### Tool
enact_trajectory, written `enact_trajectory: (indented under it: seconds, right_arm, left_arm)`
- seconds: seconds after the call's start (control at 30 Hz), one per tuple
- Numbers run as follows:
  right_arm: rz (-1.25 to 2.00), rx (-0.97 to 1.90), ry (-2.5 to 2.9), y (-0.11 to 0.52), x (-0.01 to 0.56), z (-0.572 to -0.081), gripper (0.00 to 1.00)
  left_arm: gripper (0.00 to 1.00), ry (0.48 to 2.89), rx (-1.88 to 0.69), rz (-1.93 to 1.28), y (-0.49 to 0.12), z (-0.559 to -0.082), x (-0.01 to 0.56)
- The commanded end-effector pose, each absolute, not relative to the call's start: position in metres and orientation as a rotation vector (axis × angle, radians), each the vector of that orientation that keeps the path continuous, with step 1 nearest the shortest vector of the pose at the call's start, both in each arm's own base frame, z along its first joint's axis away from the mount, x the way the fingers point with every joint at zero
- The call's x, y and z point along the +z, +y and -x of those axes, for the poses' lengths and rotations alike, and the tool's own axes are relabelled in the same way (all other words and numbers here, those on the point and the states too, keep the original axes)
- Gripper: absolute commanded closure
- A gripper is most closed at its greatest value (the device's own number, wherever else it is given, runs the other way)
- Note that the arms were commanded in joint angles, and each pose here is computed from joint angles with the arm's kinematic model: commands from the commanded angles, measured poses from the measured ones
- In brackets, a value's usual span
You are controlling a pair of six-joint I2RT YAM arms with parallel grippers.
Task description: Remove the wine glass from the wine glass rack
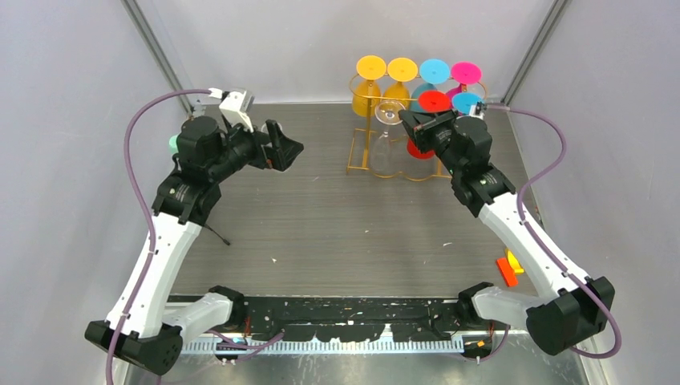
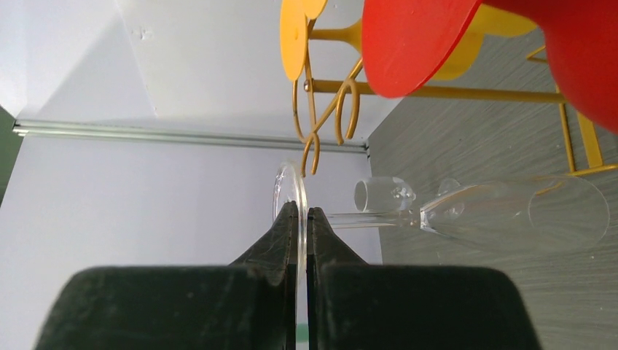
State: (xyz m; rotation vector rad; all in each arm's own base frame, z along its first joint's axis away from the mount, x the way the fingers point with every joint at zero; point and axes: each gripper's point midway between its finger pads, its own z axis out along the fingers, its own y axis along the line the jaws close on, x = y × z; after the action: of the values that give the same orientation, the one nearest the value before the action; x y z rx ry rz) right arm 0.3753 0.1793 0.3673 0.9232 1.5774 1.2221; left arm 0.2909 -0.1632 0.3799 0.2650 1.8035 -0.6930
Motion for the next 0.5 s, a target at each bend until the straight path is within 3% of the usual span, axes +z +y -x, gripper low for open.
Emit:
enact_trajectory:
  seconds: [0.0, 0.47]
  right_arm:
    - [-0.839, 1.414, 1.514, 0.189, 0.407, -0.346, 1.0]
    - [-0.637, 1.766, 1.693, 0.244, 0.408, -0.305, 1.0]
  left_arm:
    - [0.01, 1.661, -0.778, -0.435, -0.187, -0.294, 0.395]
    - [0.06, 1.274, -1.079, -0.83, -0.277, -0.282, 0.395]
